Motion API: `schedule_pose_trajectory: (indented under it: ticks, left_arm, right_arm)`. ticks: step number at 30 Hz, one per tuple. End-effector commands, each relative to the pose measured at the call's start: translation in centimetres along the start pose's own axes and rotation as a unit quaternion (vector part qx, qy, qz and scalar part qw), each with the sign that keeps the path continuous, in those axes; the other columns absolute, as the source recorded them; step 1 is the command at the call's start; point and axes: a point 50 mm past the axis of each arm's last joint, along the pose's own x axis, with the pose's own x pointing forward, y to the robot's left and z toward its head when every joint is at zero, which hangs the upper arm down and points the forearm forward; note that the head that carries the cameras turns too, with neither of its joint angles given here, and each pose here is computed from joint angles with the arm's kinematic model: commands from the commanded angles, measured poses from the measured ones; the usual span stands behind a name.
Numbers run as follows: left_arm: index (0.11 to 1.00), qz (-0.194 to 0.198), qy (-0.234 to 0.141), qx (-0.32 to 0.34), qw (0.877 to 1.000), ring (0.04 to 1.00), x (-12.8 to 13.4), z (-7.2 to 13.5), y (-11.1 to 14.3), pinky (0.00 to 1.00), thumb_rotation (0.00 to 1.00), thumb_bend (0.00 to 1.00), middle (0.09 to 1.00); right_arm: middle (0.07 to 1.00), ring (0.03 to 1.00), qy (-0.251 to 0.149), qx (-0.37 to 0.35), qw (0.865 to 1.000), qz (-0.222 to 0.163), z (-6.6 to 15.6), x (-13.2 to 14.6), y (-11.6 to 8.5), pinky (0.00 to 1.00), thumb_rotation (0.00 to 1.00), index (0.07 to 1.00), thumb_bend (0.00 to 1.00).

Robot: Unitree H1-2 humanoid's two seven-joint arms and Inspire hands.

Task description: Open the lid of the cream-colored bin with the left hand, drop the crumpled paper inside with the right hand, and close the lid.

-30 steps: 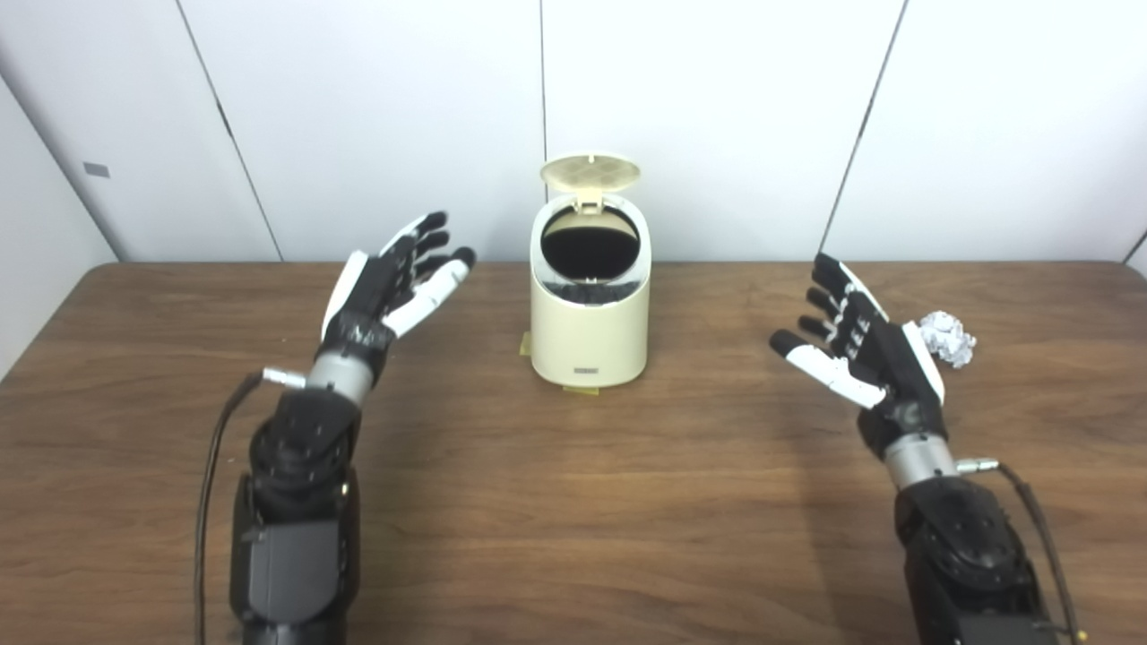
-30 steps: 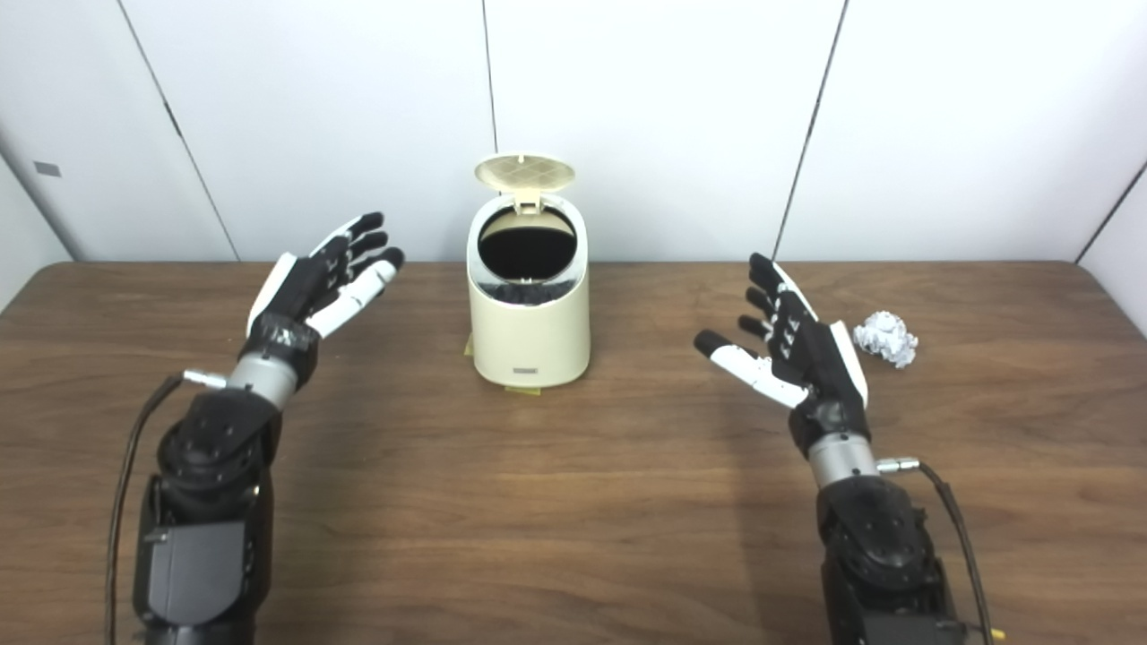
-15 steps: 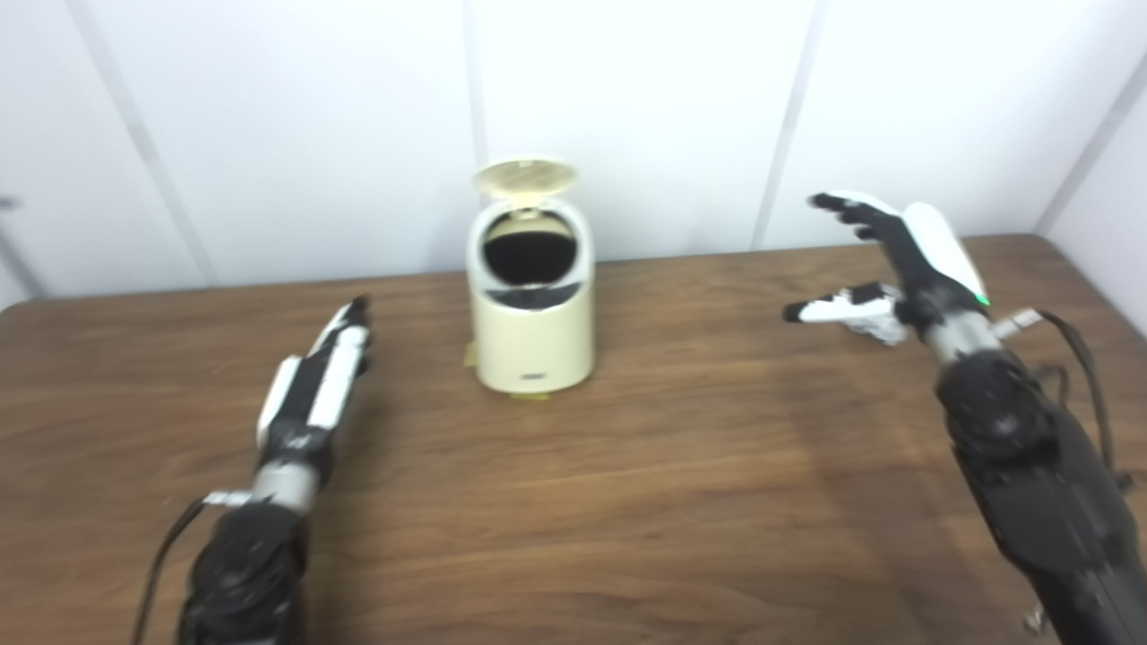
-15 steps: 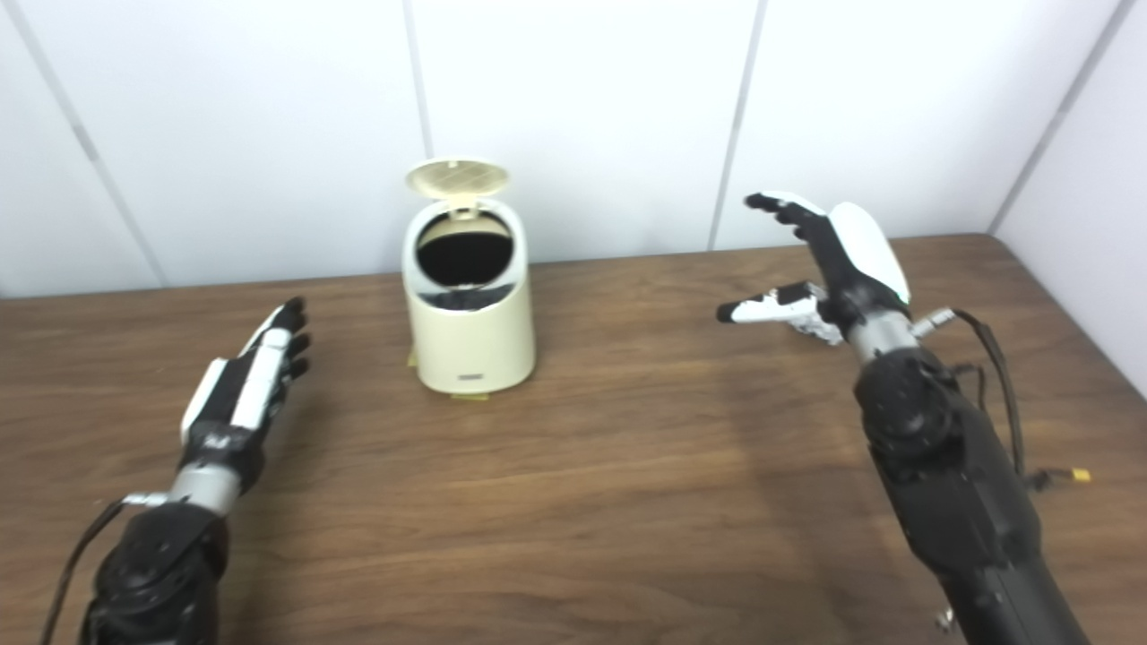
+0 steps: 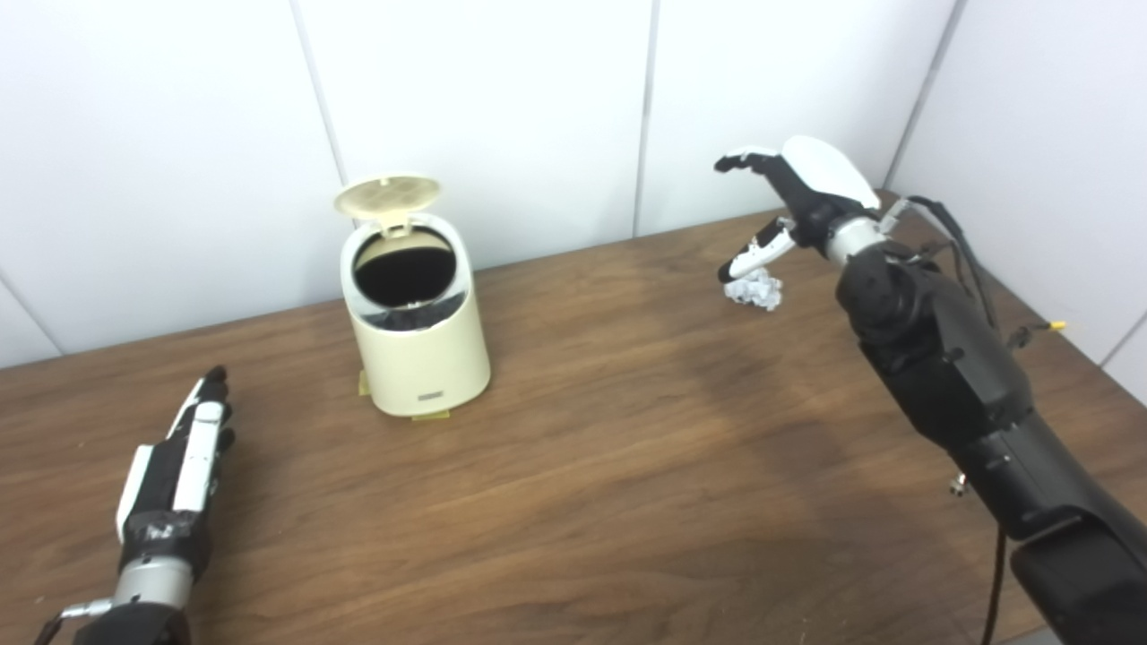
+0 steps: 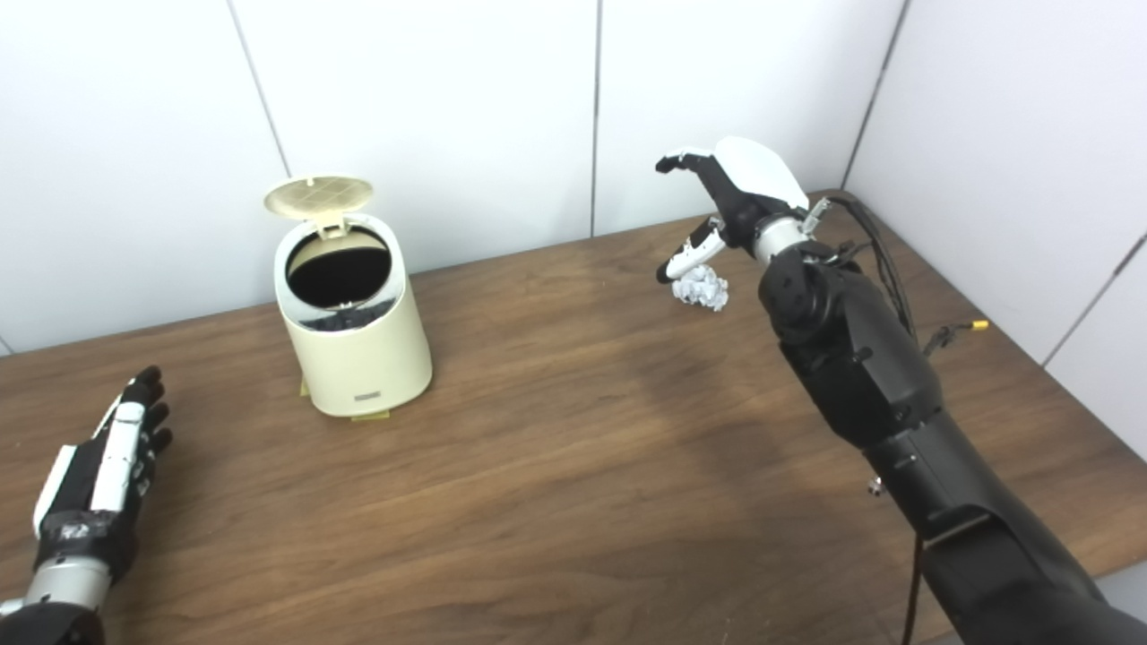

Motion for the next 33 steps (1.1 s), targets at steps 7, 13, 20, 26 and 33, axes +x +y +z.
schedule_pose_trajectory:
  ticks: [7, 13, 20, 26, 33]
  left_arm:
    - [1.0, -0.011, -0.049, 0.014, 0.999, 1.0, 0.6, 2.4, 0.5, 1.0, 0.9, 0.47, 1.0]
    - [1.0, -0.011, -0.049, 0.014, 0.999, 1.0, 0.0, 3.0, 0.5, 1.0, 0.9, 0.44, 1.0]
    - [1.0, -0.014, -0.046, 0.016, 0.999, 1.0, -0.7, 3.9, 0.3, 1.0, 0.91, 0.41, 1.0]
    - [1.0, -0.016, -0.046, 0.021, 0.999, 1.0, -1.2, 4.7, 0.2, 1.0, 0.9, 0.39, 1.0]
    - [1.0, -0.017, -0.046, 0.03, 0.998, 1.0, -1.8, 5.0, 0.0, 1.0, 0.91, 0.35, 0.994]
  right_arm:
    - [0.864, 0.85, 0.011, -0.061, 0.998, 0.001, 0.5, 3.7, -2.8, 0.74, 0.08, 0.779, 0.92]
    - [0.827, 0.788, 0.016, -0.083, 0.996, 0.028, 0.5, 5.7, -1.8, 0.7, 0.08, 0.763, 0.94]
    - [0.852, 0.816, 0.025, -0.087, 0.995, 0.049, 0.8, 6.2, -0.4, 0.73, 0.08, 0.779, 0.92]
    - [0.832, 0.793, 0.028, -0.093, 0.994, 0.059, 0.2, 6.2, 0.4, 0.68, 0.07, 0.757, 0.93]
    - [0.759, 0.738, 0.054, -0.076, 0.993, 0.077, -1.2, 6.0, 1.2, 0.61, 0.04, 0.754, 0.91]
